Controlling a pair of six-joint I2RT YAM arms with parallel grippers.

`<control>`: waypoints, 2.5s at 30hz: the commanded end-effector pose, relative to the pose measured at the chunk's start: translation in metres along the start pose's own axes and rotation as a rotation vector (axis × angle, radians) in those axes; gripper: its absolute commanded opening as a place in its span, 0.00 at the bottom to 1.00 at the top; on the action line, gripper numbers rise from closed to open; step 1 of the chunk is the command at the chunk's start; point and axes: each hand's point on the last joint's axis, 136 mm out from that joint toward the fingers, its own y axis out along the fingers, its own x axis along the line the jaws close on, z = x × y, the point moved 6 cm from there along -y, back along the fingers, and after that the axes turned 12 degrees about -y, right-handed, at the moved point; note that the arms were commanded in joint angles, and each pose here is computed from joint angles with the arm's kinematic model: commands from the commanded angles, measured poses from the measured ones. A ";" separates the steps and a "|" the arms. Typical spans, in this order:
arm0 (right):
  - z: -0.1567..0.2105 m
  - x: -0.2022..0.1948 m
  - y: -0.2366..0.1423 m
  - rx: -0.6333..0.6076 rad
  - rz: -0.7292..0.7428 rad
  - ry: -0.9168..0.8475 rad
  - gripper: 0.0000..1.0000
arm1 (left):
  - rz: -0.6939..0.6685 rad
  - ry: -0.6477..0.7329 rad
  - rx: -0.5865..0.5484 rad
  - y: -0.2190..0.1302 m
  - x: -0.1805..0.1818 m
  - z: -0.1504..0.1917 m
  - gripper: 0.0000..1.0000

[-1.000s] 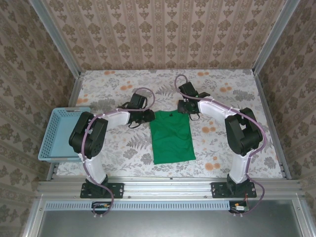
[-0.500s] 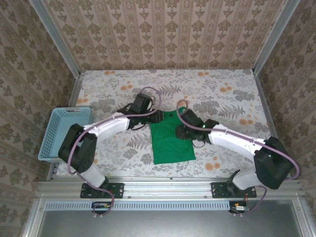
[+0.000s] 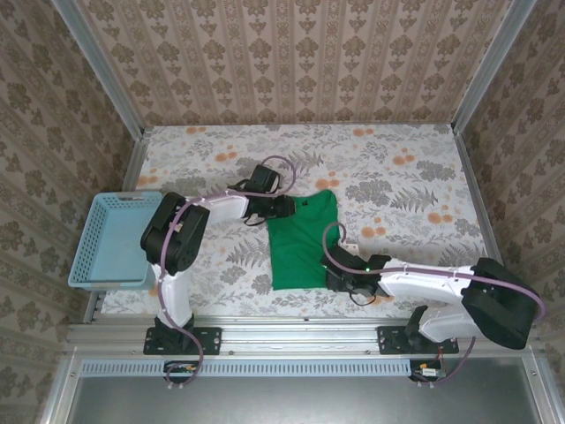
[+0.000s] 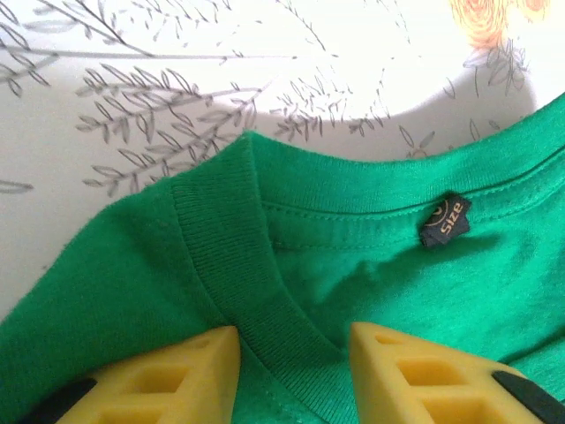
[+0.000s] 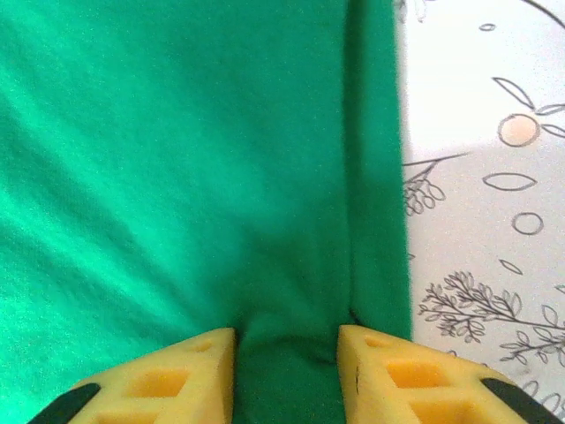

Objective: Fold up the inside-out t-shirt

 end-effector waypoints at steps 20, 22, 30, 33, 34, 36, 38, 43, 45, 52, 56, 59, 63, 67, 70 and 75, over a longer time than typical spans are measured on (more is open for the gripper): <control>-0.188 0.004 -0.006 -0.156 -0.125 0.048 0.34 | 0.018 0.039 -0.057 -0.086 -0.021 0.087 0.51; -0.204 0.009 0.010 -0.134 -0.113 0.027 0.34 | 0.011 0.047 -0.049 -0.082 -0.020 0.106 0.50; -0.243 -0.007 0.085 -0.035 -0.029 0.061 0.28 | -0.093 0.065 0.070 -0.044 0.005 0.171 0.50; -0.256 -0.016 0.110 0.000 -0.009 0.067 0.26 | -0.117 0.085 0.104 -0.040 0.012 0.187 0.50; -0.259 -0.018 0.117 0.005 -0.010 0.070 0.25 | -0.126 0.095 0.111 -0.041 0.013 0.190 0.50; -0.265 -0.021 0.123 0.008 -0.017 0.079 0.24 | -0.143 0.107 0.110 -0.043 0.015 0.191 0.50; -0.270 -0.021 0.122 -0.006 -0.030 0.072 0.24 | -0.141 0.117 0.095 -0.048 0.014 0.190 0.51; -0.284 -0.013 0.088 -0.056 -0.082 0.025 0.33 | -0.117 0.155 0.059 -0.059 0.003 0.180 0.52; -0.286 -0.009 0.065 -0.086 -0.108 0.001 0.39 | -0.092 0.165 0.032 -0.068 -0.006 0.169 0.54; -0.264 -0.024 0.023 -0.148 -0.051 -0.035 0.56 | -0.021 0.012 -0.087 -0.101 0.000 0.097 0.62; -0.251 -0.035 0.036 -0.113 0.007 -0.034 0.61 | -0.083 -0.111 -0.105 -0.093 0.024 0.058 0.66; -0.248 -0.035 0.049 -0.092 0.002 -0.040 0.61 | -0.085 -0.147 -0.102 -0.079 0.029 0.036 0.67; -0.246 -0.036 0.065 -0.058 0.014 -0.046 0.63 | -0.119 -0.172 -0.099 -0.058 0.033 0.015 0.68; -0.241 -0.036 0.082 -0.022 0.011 -0.042 0.64 | -0.120 -0.188 -0.091 -0.038 0.036 0.005 0.64; -0.234 -0.031 0.095 0.009 -0.021 -0.037 0.64 | -0.126 -0.194 -0.080 -0.026 0.038 0.004 0.60; -0.218 -0.013 0.113 0.067 -0.039 -0.051 0.63 | -0.126 -0.185 -0.055 -0.008 0.041 0.001 0.51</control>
